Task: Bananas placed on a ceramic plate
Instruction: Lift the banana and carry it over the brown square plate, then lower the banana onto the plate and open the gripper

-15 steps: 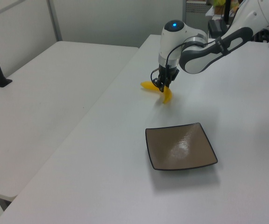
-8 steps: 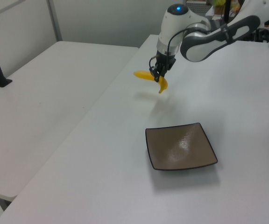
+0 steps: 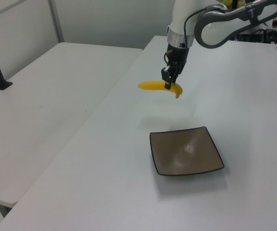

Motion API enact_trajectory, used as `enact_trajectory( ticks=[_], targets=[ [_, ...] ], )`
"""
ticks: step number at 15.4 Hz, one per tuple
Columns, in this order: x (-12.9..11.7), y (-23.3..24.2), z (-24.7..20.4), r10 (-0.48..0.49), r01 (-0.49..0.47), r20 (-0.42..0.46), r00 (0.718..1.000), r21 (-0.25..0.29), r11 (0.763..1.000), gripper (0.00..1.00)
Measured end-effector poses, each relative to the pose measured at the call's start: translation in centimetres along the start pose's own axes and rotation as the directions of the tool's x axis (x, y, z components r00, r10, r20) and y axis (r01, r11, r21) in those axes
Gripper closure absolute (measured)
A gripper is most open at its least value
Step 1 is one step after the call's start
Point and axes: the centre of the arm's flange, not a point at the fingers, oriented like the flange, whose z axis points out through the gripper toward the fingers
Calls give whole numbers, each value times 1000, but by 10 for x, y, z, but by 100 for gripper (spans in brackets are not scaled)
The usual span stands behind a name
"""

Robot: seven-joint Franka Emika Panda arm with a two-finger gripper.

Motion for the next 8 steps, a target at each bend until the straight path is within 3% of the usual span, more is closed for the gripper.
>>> enact_trajectory(
  ticks=[8],
  targets=[
    [-72,-90,-28,-146,143,33,989,78,987,69]
  ],
)
